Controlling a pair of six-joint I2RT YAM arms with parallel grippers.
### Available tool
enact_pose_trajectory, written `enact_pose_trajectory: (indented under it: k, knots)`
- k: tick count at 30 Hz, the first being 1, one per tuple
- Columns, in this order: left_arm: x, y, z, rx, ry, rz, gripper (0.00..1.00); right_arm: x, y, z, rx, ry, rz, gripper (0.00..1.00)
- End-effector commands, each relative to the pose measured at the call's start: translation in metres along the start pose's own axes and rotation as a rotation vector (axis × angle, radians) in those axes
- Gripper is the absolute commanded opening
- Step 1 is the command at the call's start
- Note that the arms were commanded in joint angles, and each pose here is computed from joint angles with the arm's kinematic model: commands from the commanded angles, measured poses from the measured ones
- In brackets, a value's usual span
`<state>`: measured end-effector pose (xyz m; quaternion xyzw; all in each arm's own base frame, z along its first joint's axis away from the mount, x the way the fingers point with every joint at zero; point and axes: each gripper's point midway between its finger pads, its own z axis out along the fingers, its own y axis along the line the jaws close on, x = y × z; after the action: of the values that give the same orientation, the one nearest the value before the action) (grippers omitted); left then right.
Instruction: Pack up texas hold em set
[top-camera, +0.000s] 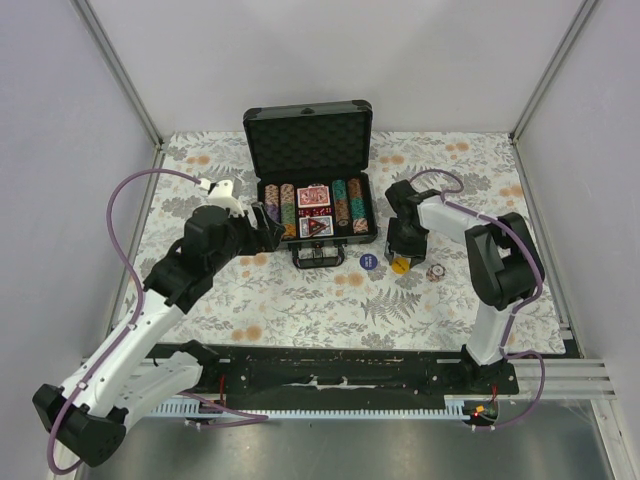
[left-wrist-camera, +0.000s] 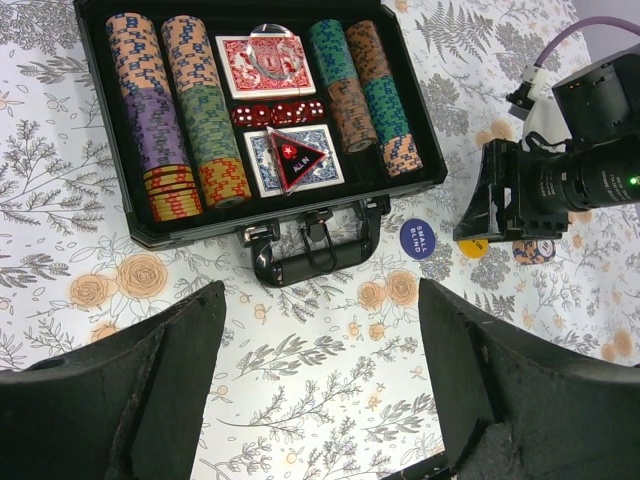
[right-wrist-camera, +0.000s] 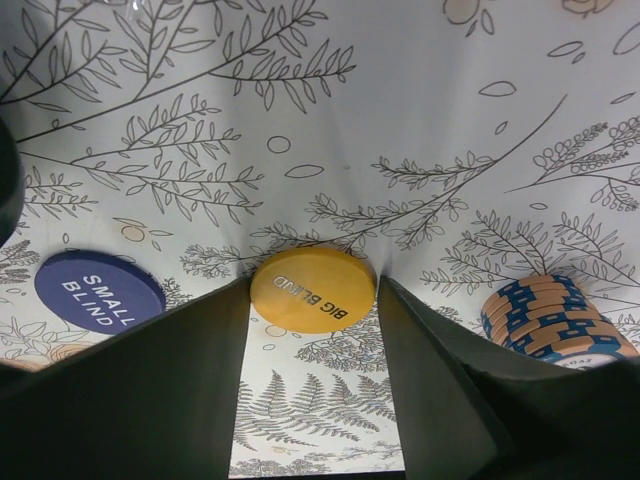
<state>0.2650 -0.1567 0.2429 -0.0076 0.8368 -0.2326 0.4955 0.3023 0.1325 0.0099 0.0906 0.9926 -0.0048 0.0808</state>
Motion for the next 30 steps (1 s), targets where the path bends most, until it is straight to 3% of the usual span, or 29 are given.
enact_pose_trajectory:
  k: [1, 5, 30]
  knots:
    - [-0.015, 0.001, -0.002, -0.018, -0.036, 0.028, 0.84, 0.027, -0.016, 0.032, 0.069, 0.079, 0.032, 0.59]
    - [-0.013, 0.003, -0.001, -0.026, -0.028, 0.024, 0.84, 0.023, -0.015, 0.028, 0.064, 0.060, 0.040, 0.54]
    - [-0.007, 0.004, 0.001, -0.033, -0.001, 0.015, 0.84, -0.019, 0.014, -0.046, -0.087, -0.093, 0.074, 0.55]
